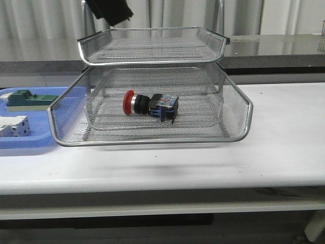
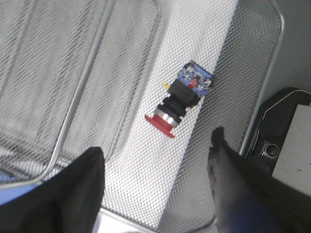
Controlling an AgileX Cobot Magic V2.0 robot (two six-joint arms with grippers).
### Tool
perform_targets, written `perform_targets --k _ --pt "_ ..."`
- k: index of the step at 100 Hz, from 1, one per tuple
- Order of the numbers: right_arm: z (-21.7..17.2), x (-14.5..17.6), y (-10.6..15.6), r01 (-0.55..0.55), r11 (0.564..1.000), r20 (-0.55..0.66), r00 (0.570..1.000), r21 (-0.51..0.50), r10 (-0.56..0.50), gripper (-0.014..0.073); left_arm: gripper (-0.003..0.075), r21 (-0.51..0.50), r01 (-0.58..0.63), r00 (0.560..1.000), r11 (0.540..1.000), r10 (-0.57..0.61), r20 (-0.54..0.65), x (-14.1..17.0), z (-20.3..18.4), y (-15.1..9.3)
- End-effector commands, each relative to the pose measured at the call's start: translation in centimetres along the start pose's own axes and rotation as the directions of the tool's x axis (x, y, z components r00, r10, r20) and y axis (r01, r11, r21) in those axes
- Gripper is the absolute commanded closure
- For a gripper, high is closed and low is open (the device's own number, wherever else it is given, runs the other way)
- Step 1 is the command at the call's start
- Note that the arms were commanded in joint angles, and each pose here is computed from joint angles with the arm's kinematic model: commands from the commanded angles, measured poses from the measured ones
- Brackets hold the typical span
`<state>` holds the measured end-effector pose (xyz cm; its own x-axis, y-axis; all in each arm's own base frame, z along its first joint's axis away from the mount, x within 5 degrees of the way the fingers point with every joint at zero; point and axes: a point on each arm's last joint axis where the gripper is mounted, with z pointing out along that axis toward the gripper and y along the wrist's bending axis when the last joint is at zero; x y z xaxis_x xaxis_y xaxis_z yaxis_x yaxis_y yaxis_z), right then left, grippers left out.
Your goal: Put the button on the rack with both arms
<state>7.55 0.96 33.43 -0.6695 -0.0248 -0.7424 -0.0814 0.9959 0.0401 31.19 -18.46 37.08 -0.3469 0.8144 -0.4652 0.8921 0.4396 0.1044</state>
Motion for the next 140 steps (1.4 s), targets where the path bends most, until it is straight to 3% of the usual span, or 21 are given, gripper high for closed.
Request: perform_targets --k 1,30,51,70,79,101,121,140 --pt "-0.7 -1.2 -0.1 0.007 1.000 0.085 0.996 0.011 -0.008 0.0662 0.0279 -0.039 0.059 0.997 0.998 -0.057 0.057 1.2 -3.9 -0.2" --pt "-0.7 -1.2 -0.1 0.007 1.000 0.085 0.996 0.011 -0.008 0.0662 0.0279 -0.140 0.238 0.970 0.961 -0.228 0.088 7.9 -7.0 0.2" --pt "-0.7 -1.2 -0.1 0.007 1.000 0.085 0.996 0.011 -0.008 0.0662 0.0279 -0.233 0.391 0.904 0.890 -0.324 0.280 12.3 -9.9 -1.5" --pt "-0.7 -1.2 -0.1 0.007 1.000 0.085 0.996 0.011 -0.008 0.0662 0.0279 -0.343 0.486 0.834 0.804 -0.309 0.456 15.7 -11.5 -4.4" --pt "-0.7 -1.2 -0.1 0.007 1.000 0.085 0.996 0.011 -0.008 0.0662 0.0279 -0.367 0.531 0.791 0.763 -0.292 0.537 17.1 -11.7 -6.1" --pt "-0.7 -1.2 -0.1 0.007 1.000 0.085 0.996 0.011 -0.008 0.0662 0.0279 -0.374 0.672 0.634 0.638 -0.236 0.736 20.7 -11.4 -10.3" --pt "-0.7 -1.2 -0.1 0.007 1.000 0.085 0.996 0.011 -0.008 0.0662 0.0279 -0.330 0.753 0.493 0.569 -0.156 0.856 23.3 -10.1 -13.0" --pt "-0.7 -1.2 -0.1 0.007 1.000 0.085 0.996 0.011 -0.008 0.0662 0.0279 -0.330 0.779 0.444 0.533 -0.096 0.891 25.5 -8.3 -14.7"
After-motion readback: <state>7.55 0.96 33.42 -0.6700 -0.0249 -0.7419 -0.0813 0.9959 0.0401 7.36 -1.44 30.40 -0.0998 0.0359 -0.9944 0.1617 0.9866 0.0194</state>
